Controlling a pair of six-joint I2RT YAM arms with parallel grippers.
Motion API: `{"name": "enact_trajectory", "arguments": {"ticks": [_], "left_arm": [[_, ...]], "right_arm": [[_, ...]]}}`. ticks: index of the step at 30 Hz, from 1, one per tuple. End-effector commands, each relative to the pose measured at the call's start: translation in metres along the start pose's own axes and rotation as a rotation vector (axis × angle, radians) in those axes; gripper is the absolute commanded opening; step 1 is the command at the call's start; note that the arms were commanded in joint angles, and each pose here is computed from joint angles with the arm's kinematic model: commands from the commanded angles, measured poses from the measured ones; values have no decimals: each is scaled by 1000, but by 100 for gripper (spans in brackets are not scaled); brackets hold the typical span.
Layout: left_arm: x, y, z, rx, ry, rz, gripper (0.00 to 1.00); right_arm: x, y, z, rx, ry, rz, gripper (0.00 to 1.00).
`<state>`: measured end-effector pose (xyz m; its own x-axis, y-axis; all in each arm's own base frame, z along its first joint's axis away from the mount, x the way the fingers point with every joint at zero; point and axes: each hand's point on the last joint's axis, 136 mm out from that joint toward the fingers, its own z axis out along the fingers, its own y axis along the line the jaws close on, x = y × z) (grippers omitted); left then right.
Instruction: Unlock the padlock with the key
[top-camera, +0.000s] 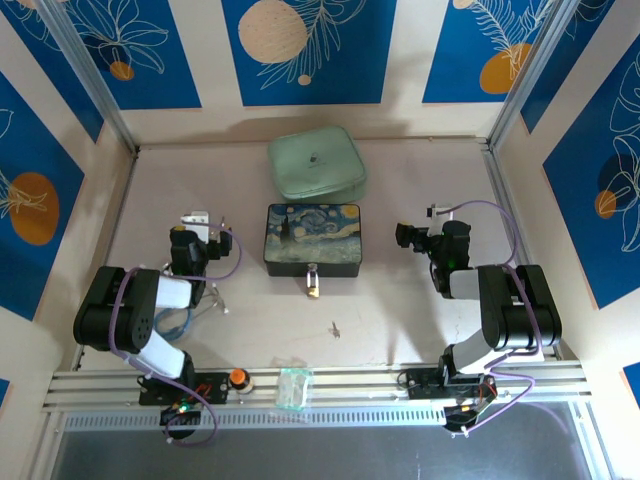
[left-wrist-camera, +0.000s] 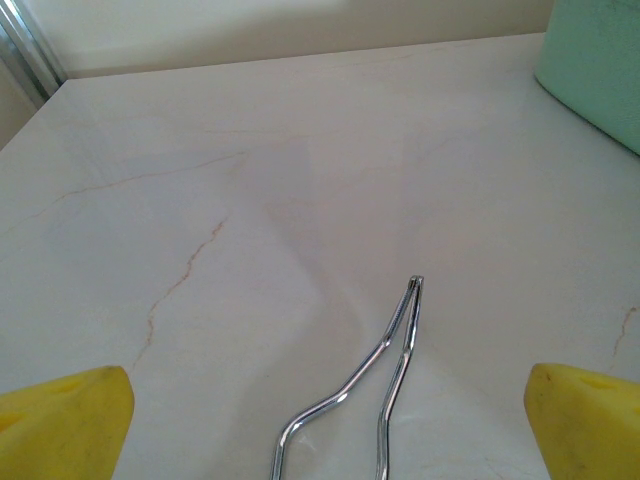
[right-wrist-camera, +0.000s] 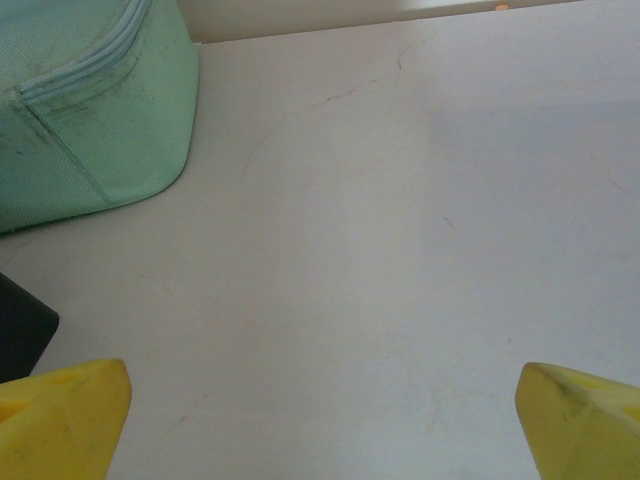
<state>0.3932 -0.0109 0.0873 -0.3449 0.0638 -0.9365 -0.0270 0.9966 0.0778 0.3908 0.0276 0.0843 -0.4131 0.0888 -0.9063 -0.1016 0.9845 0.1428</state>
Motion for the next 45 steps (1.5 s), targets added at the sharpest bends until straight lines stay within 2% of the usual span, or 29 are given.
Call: {"name": "enact_trajectory", "arguments": {"ticks": [1, 13, 19, 22, 25, 28, 30, 33, 37, 40, 42, 45], "left_arm": [[-6, 0, 0, 10, -28, 12, 99], [-9, 3, -2, -9, -37, 2, 100], [-39, 19, -26, -80, -51, -23, 99], [-66, 24, -41, -90, -94, -108, 99], [-82, 34, -58, -123, -66, -342, 100], [-92, 13, -73, 18, -48, -505, 100], [-99, -11, -84, 173, -52, -574, 99], [-97, -25, -99, 262, -3, -671, 99], [-98, -52, -121, 419, 63, -691, 99], [-95, -77, -131, 597, 40, -800, 99], [-88, -88, -131, 658, 89, -868, 99], [-74, -109, -136, 666, 178, -812, 99]], "right_arm": [[-12, 2, 2, -15, -30, -23, 99], [-16, -2, 0, 7, -33, -10, 99], [-40, 5, -18, -3, -33, -13, 99], [-52, 7, -31, 2, -15, 49, 99], [-57, 10, -42, 8, 46, 182, 99], [-45, -6, -53, 134, 170, 412, 99], [-41, 8, -58, 43, 247, 451, 99], [-38, 36, -69, -112, 293, 485, 99], [-28, 63, -89, -202, 396, 540, 99], [-17, 94, -101, -293, 450, 483, 96], [-8, 116, -109, -333, 476, 392, 94], [11, 138, -121, -328, 527, 299, 94]]}}
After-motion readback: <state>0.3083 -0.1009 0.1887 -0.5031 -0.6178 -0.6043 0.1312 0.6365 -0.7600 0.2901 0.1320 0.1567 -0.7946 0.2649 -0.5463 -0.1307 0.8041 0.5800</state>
